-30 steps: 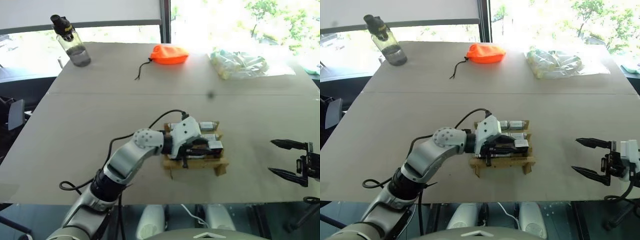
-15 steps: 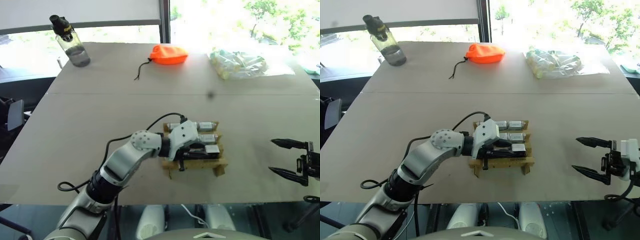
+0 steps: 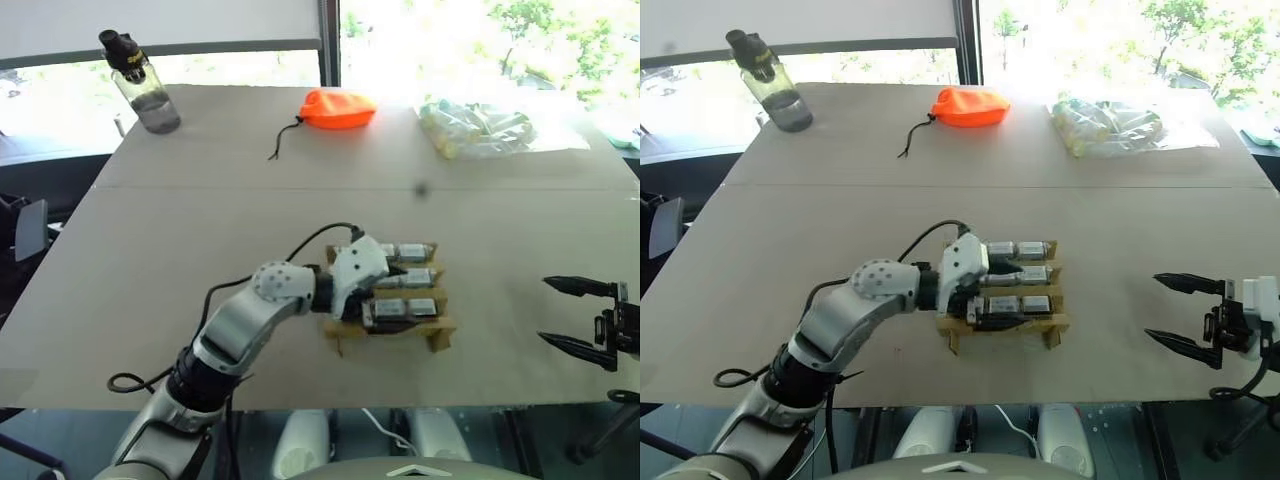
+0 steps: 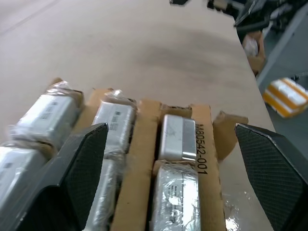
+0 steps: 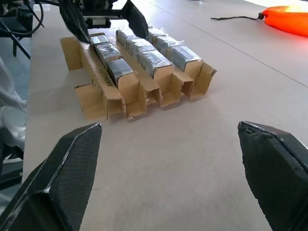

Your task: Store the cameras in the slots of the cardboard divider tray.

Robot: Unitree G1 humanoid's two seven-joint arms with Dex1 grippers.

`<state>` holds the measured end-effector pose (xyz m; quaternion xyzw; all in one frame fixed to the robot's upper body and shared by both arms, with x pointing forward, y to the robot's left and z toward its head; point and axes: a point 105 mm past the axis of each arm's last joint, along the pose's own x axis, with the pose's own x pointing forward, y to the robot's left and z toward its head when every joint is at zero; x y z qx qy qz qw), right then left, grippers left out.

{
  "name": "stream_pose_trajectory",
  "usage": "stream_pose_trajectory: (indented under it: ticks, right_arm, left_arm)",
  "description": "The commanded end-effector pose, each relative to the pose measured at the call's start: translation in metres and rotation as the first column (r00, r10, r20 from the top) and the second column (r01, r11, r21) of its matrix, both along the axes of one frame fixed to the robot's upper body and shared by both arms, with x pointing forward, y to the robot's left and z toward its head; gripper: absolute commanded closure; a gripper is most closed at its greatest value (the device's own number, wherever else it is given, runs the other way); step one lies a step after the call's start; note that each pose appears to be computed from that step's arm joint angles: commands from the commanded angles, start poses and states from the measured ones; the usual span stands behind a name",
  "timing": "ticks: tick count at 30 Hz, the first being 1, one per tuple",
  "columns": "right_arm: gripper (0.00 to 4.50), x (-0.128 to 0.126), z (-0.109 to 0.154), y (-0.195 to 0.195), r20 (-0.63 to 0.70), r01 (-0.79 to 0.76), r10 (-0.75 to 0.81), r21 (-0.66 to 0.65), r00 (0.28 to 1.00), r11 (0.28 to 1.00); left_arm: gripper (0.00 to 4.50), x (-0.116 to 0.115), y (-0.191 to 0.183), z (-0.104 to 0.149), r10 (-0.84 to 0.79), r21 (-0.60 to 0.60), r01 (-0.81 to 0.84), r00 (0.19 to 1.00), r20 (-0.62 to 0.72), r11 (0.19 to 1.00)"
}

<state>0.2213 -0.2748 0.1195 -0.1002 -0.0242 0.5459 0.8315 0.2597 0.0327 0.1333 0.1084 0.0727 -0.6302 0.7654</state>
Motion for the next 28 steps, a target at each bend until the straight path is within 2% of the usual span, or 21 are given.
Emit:
stream_pose_trajectory:
  ticks: [1, 5, 8, 11, 14, 20, 28]
  right_arm:
    - [0.00, 0.000, 0.009, 0.002, 0.032, -0.057, 0.057, 0.004, 0.998, 0.998]
    - [0.00, 0.007, 0.010, 0.004, 0.034, -0.048, 0.047, 0.048, 0.998, 0.998]
    - [0.00, 0.016, 0.009, 0.004, 0.037, -0.017, 0.014, 0.093, 0.999, 0.996]
    - [0.00, 0.027, 0.009, 0.001, 0.023, 0.065, -0.069, 0.143, 0.997, 0.988]
    - [0.00, 0.037, 0.008, -0.008, -0.001, 0.188, -0.192, 0.200, 0.981, 0.962]
    - [0.00, 0.046, -0.008, -0.022, -0.078, 0.370, -0.362, 0.155, 0.929, 0.916]
    - [0.00, 0.044, -0.018, -0.015, -0.109, 0.367, -0.355, 0.124, 0.928, 0.922]
  left_arm:
    - [0.05, 0.001, 0.017, 0.022, 0.063, -0.080, -0.059, 0.997, 0.043, 0.995]
    - [0.05, 0.016, 0.049, 0.029, 0.237, -0.142, -0.230, 0.971, 0.039, 0.963]
    - [0.05, 0.027, 0.089, 0.028, 0.423, -0.194, -0.409, 0.906, 0.031, 0.892]
    - [0.05, 0.023, 0.119, 0.015, 0.543, -0.189, -0.530, 0.839, 0.019, 0.826]
    - [0.05, 0.008, 0.153, -0.008, 0.672, -0.168, -0.664, 0.741, -0.019, 0.728]
    - [0.05, -0.019, 0.175, -0.037, 0.759, -0.133, -0.760, 0.647, -0.064, 0.637]
    - [0.05, -0.025, 0.172, -0.043, 0.742, -0.148, -0.744, 0.666, -0.077, 0.652]
